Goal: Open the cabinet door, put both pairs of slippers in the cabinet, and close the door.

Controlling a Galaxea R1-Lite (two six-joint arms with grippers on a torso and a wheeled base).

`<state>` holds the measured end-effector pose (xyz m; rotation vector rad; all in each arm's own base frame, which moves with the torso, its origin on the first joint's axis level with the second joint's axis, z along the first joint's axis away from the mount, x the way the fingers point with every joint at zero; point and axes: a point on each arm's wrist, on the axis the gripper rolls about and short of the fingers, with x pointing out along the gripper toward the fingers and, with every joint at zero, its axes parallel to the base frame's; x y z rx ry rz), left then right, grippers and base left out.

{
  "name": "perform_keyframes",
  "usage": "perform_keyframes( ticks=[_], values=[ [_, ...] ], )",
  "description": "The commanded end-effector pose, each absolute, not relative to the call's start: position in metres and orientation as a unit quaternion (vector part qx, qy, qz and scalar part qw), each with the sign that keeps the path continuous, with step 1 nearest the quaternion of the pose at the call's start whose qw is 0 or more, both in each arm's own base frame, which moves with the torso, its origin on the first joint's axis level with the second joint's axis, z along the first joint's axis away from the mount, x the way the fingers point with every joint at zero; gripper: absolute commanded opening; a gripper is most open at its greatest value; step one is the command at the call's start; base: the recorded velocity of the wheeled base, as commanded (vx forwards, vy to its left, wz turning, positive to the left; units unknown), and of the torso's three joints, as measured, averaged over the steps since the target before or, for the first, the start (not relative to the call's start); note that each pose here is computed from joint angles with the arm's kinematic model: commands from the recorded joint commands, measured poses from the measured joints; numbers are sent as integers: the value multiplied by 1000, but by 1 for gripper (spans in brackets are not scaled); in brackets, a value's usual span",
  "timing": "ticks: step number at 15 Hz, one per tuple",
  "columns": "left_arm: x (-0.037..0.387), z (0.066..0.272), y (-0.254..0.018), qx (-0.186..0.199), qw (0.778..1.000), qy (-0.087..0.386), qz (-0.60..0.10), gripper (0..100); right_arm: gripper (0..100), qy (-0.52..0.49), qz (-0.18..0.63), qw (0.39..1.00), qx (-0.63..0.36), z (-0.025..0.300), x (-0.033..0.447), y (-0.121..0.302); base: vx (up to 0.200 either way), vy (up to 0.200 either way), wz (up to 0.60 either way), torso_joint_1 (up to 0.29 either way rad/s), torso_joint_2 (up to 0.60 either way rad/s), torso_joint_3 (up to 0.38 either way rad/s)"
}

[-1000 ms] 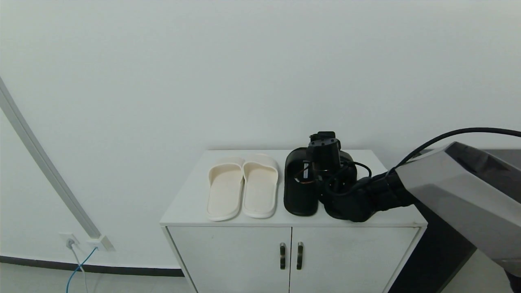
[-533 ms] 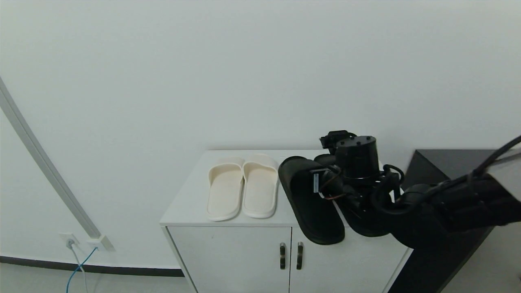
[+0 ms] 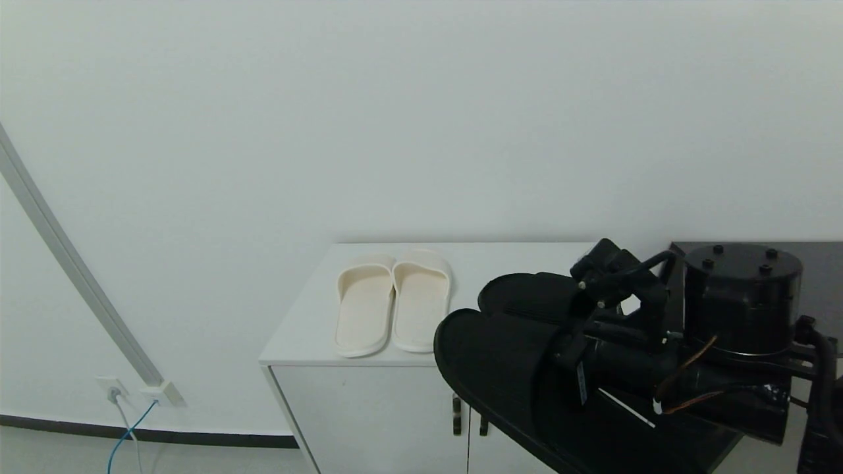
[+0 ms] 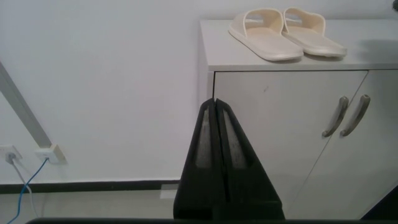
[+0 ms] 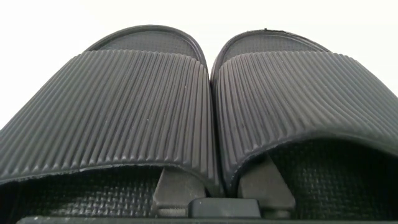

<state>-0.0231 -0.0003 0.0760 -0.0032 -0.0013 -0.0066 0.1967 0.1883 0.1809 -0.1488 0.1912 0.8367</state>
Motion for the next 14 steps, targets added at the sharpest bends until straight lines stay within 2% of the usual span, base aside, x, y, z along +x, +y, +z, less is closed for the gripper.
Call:
perform_keyframes(
  ticks=[1,4,14],
  values=[
    [-23,76,0,-2,1000,1,-3,0,0,83,415,903,-78,177,193,186,0,0,0,0,0,0],
    [-23,76,0,-2,1000,0,-3,0,0,83,416,902,-82,173,196,188,0,0,0,0,0,0],
    [-23,76,0,-3,1000,0,-3,0,0,85,422,899,-80,172,194,192,-200,0,0,3,0,4]
  ],
)
